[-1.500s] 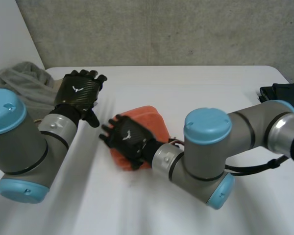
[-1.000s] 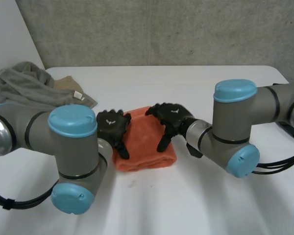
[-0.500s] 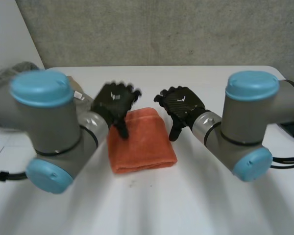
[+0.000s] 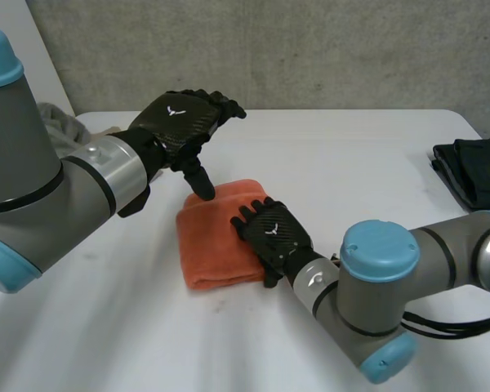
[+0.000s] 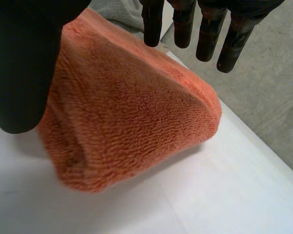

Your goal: Fold the laundry.

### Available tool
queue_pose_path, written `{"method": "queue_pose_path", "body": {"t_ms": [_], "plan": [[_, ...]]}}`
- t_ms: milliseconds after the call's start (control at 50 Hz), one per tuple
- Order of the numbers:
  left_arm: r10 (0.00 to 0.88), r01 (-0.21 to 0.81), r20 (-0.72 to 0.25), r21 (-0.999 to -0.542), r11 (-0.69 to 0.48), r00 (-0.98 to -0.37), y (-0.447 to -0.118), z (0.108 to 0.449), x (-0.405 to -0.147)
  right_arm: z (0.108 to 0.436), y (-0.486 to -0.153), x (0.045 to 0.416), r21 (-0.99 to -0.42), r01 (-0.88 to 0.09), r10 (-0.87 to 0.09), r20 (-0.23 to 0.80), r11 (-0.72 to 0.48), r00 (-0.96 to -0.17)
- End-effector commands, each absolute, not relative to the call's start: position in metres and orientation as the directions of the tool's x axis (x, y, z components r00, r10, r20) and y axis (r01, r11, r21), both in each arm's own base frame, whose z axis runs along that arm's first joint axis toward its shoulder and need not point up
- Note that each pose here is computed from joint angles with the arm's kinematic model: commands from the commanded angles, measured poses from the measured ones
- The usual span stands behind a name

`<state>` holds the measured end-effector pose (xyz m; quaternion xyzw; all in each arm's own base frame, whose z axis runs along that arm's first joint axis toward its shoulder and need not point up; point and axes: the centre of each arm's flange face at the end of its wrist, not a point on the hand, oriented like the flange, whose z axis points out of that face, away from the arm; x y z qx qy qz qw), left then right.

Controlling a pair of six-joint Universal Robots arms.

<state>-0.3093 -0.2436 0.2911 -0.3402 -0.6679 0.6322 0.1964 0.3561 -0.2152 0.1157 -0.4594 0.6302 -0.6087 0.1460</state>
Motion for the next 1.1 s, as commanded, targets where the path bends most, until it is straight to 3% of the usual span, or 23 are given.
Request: {"method": "queue_pose_path", "body": {"t_ms": [20, 700, 780, 880, 1100], "plan": [[0.702, 0.211, -0.166, -0.977, -0.024, -0.693, -0.244, 0.288, -0.309, 0.109, -0.229, 0.372, -0.901, -0.387, -0.745, 0.394, -0.197, -0.538], [0.703, 0.214, -0.162, -0.977, -0.015, -0.692, -0.244, 0.286, -0.308, 0.105, -0.262, 0.401, -0.888, -0.368, -0.714, 0.445, -0.275, -0.540], [0.701, 0.213, -0.163, -0.977, -0.016, -0.695, -0.244, 0.286, -0.307, 0.121, -0.285, 0.379, -0.889, -0.385, -0.681, 0.443, -0.249, -0.582], [0.696, 0.212, -0.161, -0.977, -0.013, -0.699, -0.246, 0.286, -0.306, 0.143, -0.337, 0.315, -0.880, -0.437, -0.581, 0.456, -0.184, -0.675], [0.695, 0.213, -0.160, -0.977, -0.010, -0.701, -0.247, 0.285, -0.305, 0.155, -0.390, 0.219, -0.843, -0.504, -0.549, 0.516, -0.189, -0.657]]}}
